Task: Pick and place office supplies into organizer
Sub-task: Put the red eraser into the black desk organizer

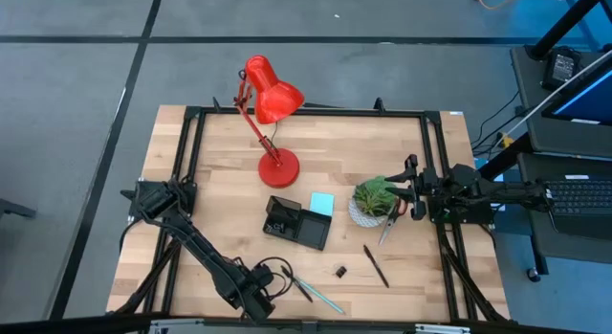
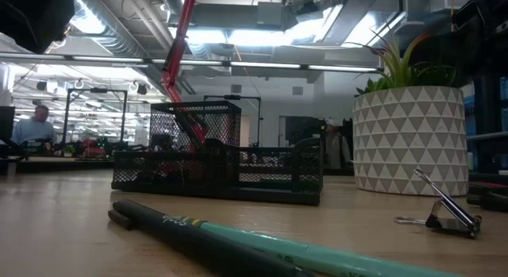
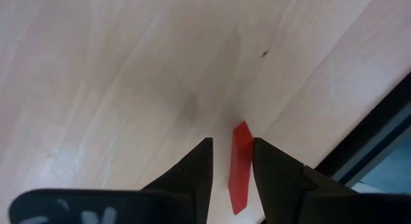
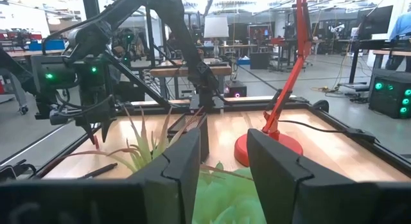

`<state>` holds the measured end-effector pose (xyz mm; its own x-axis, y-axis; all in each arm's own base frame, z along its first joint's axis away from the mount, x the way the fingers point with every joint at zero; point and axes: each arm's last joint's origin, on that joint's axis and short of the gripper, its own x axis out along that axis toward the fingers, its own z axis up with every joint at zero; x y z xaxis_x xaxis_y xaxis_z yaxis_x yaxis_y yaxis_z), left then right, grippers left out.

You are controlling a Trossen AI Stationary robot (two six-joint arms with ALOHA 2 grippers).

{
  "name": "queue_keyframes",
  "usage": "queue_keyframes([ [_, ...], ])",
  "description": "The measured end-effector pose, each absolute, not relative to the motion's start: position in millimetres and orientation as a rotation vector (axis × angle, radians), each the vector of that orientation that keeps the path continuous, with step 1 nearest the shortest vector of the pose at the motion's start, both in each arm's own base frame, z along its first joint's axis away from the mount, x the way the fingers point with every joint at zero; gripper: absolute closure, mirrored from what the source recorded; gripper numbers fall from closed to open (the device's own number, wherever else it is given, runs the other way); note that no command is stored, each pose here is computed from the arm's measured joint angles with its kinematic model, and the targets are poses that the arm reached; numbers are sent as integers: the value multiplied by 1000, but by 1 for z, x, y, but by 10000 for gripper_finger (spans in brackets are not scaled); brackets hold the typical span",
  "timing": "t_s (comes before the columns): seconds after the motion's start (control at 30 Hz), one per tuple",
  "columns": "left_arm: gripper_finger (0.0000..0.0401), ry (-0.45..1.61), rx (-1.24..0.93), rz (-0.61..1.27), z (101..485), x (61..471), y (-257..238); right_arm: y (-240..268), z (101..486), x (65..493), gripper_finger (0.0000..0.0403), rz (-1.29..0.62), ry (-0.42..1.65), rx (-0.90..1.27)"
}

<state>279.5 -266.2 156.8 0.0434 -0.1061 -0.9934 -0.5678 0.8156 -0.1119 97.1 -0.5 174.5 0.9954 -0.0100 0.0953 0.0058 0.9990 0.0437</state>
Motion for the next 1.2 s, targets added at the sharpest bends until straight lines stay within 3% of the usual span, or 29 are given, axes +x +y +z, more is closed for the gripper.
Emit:
queue_keyframes([
  [0.53,387,1557,-470,273,149,283,-265,-1,175,97,271,-8,-96,44],
  [0.63,388,1532,-422,268,157,284,-258,-1,175,97,271,-8,-97,44],
  [0.9,389,1451,-92,373,184,279,-223,-1,176,97,271,-8,-108,44],
  [1.2,388,1296,247,447,189,307,-174,-1,176,97,271,-8,-107,44],
])
